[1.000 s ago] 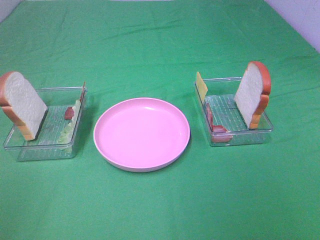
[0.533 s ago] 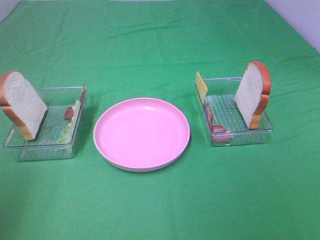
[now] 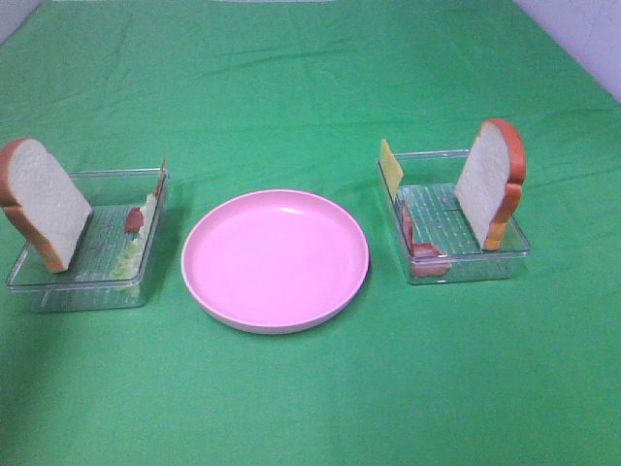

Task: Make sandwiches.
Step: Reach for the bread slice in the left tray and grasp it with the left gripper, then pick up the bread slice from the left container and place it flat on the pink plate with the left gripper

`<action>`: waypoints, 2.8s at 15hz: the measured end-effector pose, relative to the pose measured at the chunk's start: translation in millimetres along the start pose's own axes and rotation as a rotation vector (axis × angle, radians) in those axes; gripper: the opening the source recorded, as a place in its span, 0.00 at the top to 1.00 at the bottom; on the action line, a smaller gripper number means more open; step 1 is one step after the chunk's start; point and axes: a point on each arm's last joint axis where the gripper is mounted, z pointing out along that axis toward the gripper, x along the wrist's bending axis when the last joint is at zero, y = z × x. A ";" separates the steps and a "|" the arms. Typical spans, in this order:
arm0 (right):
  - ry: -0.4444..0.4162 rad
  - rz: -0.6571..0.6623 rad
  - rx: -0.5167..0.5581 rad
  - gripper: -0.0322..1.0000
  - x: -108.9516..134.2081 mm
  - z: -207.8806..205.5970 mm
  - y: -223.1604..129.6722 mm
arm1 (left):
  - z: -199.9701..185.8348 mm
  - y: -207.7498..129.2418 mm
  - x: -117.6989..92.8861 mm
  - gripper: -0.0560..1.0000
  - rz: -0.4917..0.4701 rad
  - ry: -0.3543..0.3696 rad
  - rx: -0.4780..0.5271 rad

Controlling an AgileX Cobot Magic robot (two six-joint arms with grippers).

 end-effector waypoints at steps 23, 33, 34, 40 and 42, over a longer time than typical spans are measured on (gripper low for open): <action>0.000 0.000 0.000 0.22 0.0 0.0 0.0 | 150.6 60.3 -19.7 0.75 0.100 -0.002 0.317; 0.000 0.000 0.000 0.22 0.0 0.0 0.0 | -24.7 67.9 -54.4 0.75 -0.015 -0.334 -0.040; 0.000 0.000 0.000 0.22 0.0 0.0 0.0 | -25.5 68.2 -59.0 0.75 -0.018 -0.387 -0.040; 0.000 0.000 0.000 0.22 0.0 0.0 0.0 | 26.2 58.0 -132.7 0.75 0.078 -0.635 0.095; 0.000 0.000 0.000 0.22 0.0 0.0 0.0 | 57.6 44.7 -163.4 0.75 0.118 -0.648 0.171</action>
